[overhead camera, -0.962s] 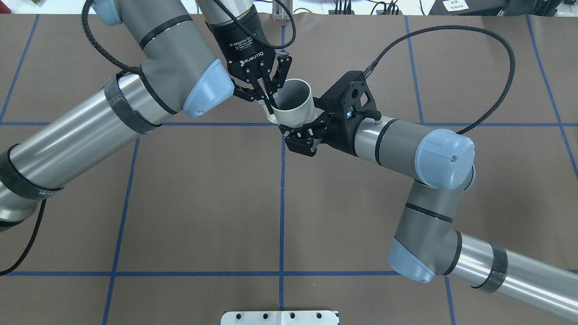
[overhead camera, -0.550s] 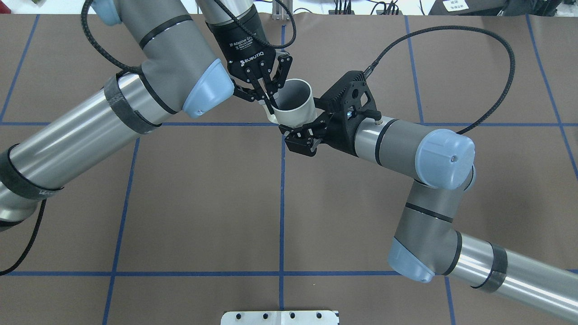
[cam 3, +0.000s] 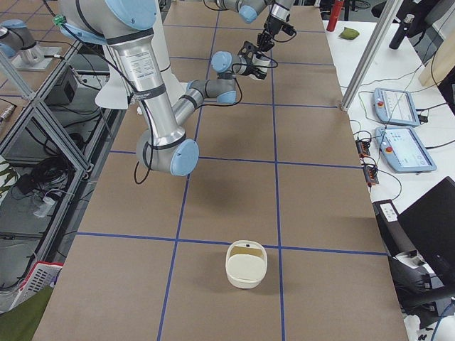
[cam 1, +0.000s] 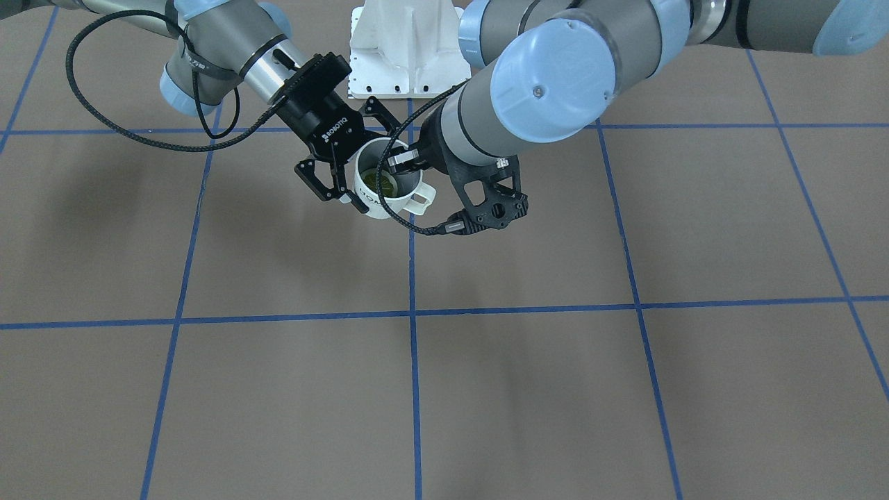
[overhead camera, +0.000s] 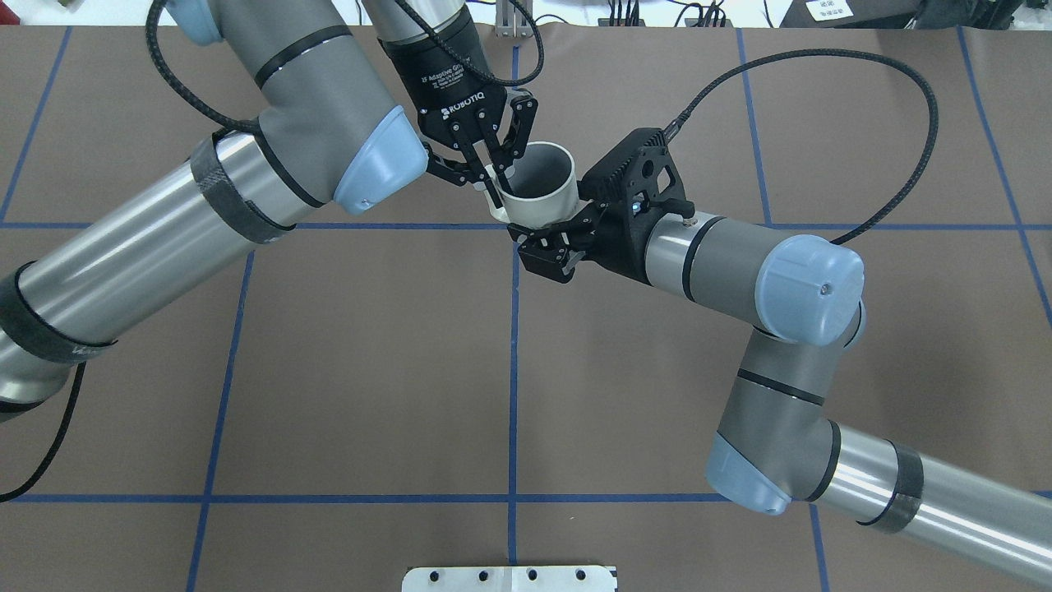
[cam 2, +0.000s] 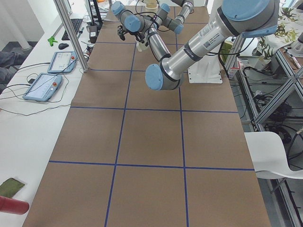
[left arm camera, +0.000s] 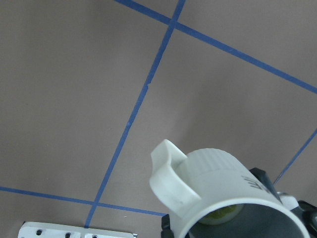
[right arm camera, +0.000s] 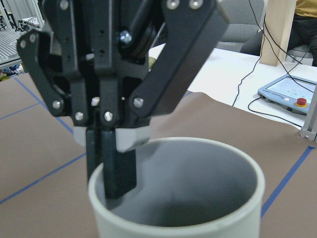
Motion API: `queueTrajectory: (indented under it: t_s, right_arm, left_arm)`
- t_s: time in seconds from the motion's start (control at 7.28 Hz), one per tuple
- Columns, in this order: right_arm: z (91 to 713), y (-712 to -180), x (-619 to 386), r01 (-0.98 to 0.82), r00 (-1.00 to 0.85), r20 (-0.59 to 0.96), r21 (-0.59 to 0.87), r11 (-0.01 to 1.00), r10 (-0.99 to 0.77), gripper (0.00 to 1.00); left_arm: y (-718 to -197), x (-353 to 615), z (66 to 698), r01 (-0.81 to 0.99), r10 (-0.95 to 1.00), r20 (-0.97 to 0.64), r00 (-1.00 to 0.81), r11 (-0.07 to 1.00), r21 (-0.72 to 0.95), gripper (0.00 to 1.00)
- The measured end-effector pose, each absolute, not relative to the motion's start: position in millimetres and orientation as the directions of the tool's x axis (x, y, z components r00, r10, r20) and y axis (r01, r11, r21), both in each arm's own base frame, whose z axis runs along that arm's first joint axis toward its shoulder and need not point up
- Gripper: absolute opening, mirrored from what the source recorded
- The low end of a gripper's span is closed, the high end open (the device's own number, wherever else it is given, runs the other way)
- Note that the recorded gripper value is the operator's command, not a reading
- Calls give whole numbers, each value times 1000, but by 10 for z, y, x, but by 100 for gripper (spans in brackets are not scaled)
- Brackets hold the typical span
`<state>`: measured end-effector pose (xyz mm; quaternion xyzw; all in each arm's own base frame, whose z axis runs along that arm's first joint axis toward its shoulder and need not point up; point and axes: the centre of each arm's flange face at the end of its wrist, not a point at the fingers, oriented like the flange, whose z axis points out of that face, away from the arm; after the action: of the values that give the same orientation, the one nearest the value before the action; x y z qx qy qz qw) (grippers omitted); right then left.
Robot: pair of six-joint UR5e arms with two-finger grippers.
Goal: Left arm hands cup to right arm to dump lemon
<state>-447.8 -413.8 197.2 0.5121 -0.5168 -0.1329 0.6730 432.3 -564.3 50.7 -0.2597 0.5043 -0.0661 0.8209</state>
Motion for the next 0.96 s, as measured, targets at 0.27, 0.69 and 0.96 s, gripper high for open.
queueTrajectory:
  t_s: [0.27,0.69,0.96]
  right_arm:
    - [1973,-4135,-4478,-362,420,584,810,462,-695,15]
    - [2038,-4149,-4469,-353,428,587,809,471,-687,13]
    - [2129,-4251,-4371,-346,455,586,810,473,-671,0]
  left_arm:
    - [-5633,4323,559,-167,-342,-827,446,876,-452,100]
    - [-5714,4150,561,-134,-376,-820,431,872,-470,100]
    - [-5953,3787,562,-79,-406,-818,408,877,-475,100]
